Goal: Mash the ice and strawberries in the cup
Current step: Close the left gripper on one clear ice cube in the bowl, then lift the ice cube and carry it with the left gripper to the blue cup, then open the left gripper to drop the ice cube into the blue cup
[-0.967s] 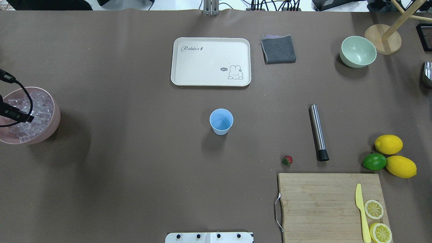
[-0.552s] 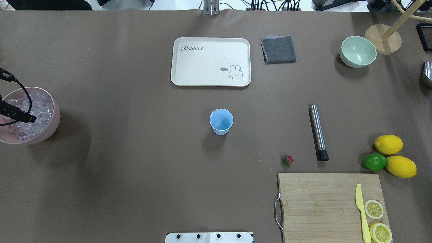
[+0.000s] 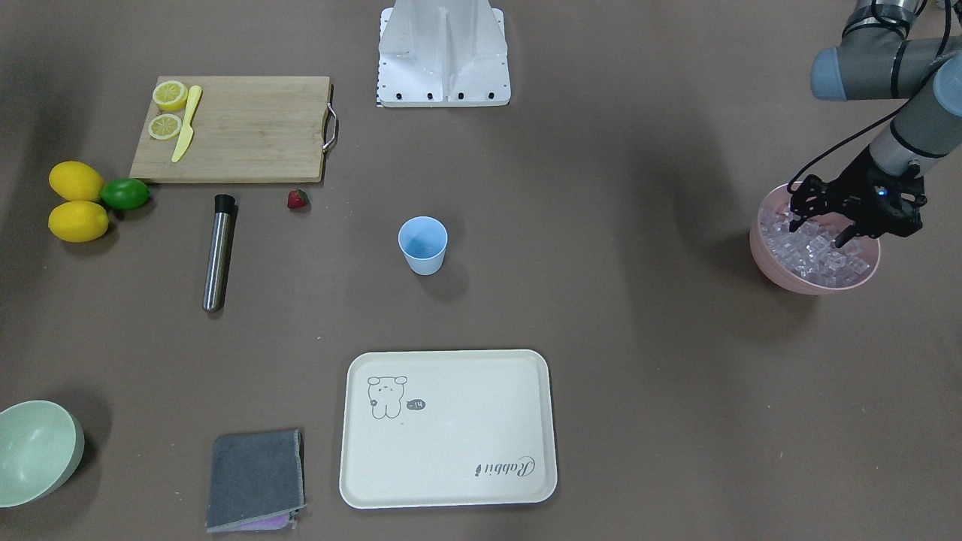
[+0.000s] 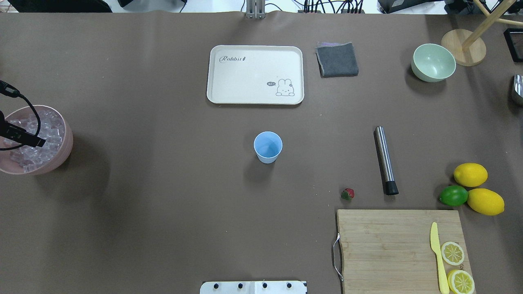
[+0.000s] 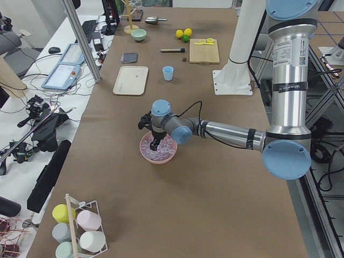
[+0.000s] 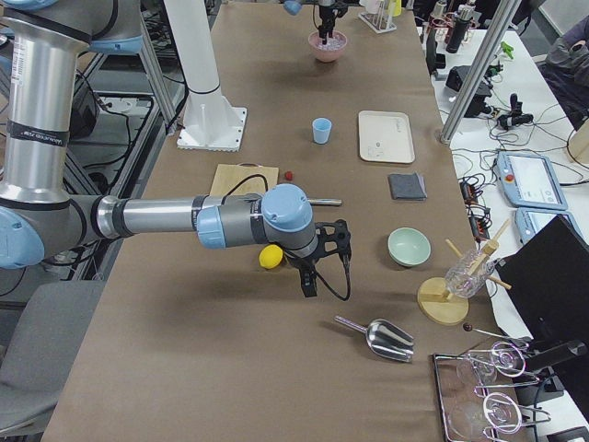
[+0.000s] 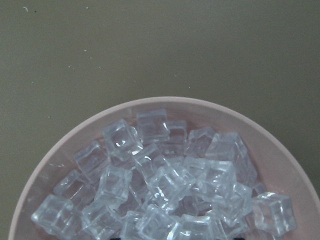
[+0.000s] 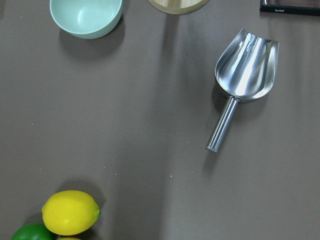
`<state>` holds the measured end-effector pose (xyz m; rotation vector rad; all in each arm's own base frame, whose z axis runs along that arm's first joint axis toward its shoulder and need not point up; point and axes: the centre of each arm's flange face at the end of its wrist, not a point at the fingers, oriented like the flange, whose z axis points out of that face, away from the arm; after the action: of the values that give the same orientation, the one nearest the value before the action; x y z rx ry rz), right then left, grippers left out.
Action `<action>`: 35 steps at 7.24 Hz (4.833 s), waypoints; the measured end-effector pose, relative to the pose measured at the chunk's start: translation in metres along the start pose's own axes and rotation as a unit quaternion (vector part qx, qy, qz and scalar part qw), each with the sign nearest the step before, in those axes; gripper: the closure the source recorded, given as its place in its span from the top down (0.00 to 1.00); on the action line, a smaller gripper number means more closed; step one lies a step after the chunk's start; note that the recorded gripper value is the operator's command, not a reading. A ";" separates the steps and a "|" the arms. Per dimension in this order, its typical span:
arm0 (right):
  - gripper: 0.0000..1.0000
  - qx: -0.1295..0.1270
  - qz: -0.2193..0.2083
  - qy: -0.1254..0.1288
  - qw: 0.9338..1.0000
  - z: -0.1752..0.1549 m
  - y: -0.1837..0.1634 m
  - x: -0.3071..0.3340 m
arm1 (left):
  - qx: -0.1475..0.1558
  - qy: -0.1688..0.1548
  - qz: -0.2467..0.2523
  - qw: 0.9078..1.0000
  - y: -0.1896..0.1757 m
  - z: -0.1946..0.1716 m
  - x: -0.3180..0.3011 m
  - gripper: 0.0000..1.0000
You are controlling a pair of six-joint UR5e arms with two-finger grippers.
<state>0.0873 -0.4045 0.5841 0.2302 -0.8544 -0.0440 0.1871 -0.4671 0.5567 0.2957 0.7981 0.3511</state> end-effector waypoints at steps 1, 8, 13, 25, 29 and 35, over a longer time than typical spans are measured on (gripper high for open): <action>1.00 0.000 0.000 0.000 1.000 0.000 0.000 0.000 | 0.000 0.000 0.000 1.000 0.000 0.000 0.000 0.62; 1.00 0.000 0.000 0.000 1.000 0.000 0.000 0.000 | 0.015 -0.001 -0.002 1.000 -0.005 -0.015 -0.007 0.00; 1.00 0.002 -0.002 0.000 1.000 -0.001 -0.001 -0.001 | 0.090 0.027 -0.005 0.996 -0.064 -0.072 0.043 0.00; 1.00 -0.003 0.005 -0.001 1.000 0.001 0.002 0.001 | 0.168 0.162 -0.141 0.962 -0.169 -0.008 0.498 0.00; 1.00 -0.007 0.009 -0.001 1.000 0.004 0.003 0.004 | 0.182 0.154 -0.144 0.960 -0.172 0.004 0.529 0.48; 1.00 -0.006 0.007 -0.001 1.000 0.004 0.001 0.004 | 0.176 0.138 -0.139 0.965 -0.164 0.010 0.515 0.99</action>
<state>0.0869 -0.4044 0.5898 0.2140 -0.8575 -0.0362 0.5589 -0.4035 0.1689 0.4673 1.1645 -0.0201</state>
